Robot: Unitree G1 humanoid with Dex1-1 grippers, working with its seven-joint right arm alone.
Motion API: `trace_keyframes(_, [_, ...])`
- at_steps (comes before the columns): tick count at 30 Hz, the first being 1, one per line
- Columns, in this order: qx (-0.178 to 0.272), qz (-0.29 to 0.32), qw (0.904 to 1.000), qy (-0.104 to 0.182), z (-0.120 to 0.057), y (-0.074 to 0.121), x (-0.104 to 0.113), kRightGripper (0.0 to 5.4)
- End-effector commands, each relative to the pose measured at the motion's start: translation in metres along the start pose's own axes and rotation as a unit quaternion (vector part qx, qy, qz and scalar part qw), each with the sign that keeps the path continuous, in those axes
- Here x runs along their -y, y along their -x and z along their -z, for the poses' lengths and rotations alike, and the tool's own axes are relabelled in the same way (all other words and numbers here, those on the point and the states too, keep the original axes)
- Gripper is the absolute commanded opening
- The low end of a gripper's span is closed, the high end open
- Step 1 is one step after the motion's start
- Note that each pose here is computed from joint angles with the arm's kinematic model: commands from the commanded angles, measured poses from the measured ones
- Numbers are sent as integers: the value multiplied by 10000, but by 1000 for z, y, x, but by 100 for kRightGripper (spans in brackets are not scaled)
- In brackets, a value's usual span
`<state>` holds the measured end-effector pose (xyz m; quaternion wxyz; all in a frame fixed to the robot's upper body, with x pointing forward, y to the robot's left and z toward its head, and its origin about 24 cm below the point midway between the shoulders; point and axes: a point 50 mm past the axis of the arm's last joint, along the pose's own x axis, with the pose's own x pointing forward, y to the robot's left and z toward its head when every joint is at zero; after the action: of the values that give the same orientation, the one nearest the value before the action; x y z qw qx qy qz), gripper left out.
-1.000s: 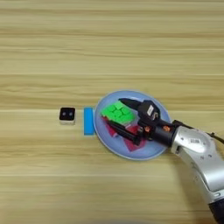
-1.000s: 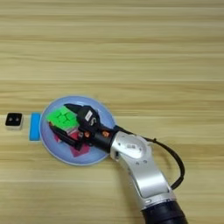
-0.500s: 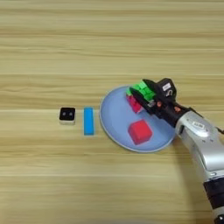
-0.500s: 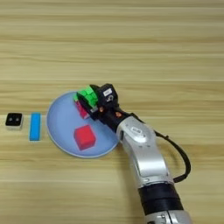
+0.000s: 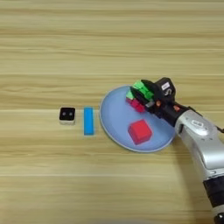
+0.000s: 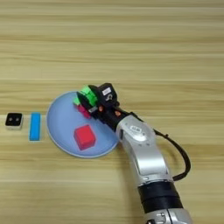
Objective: Move the objects on the table
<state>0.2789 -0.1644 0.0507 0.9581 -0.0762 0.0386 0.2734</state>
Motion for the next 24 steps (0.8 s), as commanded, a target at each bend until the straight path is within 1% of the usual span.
trace_keyframes(1, [-37,64,9997,222,-7,-2,7,283])
trace_keyframes(3, [-30,76,9997,221,-8,-2,7,311])
trace_keyframes(9, [31,156,9996,213,-9,-2,9,360])
trace_keyframes(11, [98,196,9995,231,-11,-2,9,389])
trace_keyframes(12, [149,223,9993,258,-13,-2,10,394])
trace_keyframes(15, [293,325,9986,310,-16,-2,11,439])
trace_keyframes(19, [511,394,9974,315,-21,-3,12,469])
trace_keyframes(21, [648,415,9966,288,-25,-2,12,495])
trace_keyframes(24, [1039,461,9932,249,-35,-1,13,524])
